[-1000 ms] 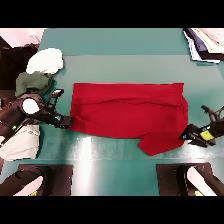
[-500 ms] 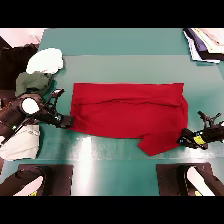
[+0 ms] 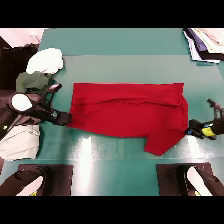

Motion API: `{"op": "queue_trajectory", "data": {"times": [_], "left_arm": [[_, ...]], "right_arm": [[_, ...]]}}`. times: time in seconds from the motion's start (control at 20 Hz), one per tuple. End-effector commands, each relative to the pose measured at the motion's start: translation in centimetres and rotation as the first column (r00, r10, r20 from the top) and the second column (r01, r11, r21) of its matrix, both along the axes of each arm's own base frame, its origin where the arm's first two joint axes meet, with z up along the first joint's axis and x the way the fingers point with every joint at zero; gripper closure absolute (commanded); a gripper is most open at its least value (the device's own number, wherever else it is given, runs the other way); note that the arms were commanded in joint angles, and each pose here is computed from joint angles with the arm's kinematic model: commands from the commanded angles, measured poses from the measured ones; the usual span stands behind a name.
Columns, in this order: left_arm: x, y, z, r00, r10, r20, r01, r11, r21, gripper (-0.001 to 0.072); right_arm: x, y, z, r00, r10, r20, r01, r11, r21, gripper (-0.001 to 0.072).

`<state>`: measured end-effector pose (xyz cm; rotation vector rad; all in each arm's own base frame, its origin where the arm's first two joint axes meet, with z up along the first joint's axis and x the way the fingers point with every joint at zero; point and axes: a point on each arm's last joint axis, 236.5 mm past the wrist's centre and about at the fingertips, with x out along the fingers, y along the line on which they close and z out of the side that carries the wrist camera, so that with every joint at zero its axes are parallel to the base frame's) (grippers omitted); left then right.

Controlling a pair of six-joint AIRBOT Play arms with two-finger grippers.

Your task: Fold the shirts.

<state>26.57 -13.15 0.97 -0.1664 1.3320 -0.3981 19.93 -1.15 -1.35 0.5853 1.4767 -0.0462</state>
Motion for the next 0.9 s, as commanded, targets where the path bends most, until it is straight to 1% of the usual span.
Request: {"op": "queue_trajectory", "data": {"times": [0.0,0.15,0.3,0.4,0.55,0.65,0.85], "left_arm": [[2.9,-0.2,3.2,0.991,0.017,0.133,-0.015,1.000,-0.016,0.0686],[5.9,-0.2,4.4,0.966,0.068,0.249,-0.060,0.997,-0.041,0.0686],[8.3,0.1,4.7,0.939,0.105,0.326,-0.094,0.994,-0.048,0.0686],[9.5,0.3,4.3,0.931,0.122,0.345,-0.114,0.993,-0.044,0.0686],[11.0,1.4,2.9,0.922,0.149,0.359,-0.158,0.987,-0.005,0.0686],[12.3,2.1,2.2,0.909,0.180,0.376,-0.197,0.980,0.006,0.0686],[14.7,2.8,1.1,0.884,0.230,0.408,-0.247,0.969,-0.011,0.0686]], "right_arm": [[3.1,-1.5,4.1,0.993,-0.012,0.115,0.019,0.998,-0.054,0.0697],[6.9,-1.8,5.6,0.985,0.033,0.169,-0.019,0.996,-0.082,0.0697],[11.6,-0.9,6.1,0.969,0.106,0.224,-0.083,0.990,-0.110,0.0697],[15.0,-0.5,6.2,0.955,0.136,0.265,-0.104,0.986,-0.130,0.0697],[18.7,-0.7,6.2,0.948,0.144,0.282,-0.108,0.984,-0.138,0.0697],[20.6,-1.2,6.0,0.949,0.143,0.282,-0.108,0.985,-0.137,0.0697],[23.3,-1.5,4.7,0.952,0.143,0.271,-0.113,0.986,-0.125,0.0696]]}}
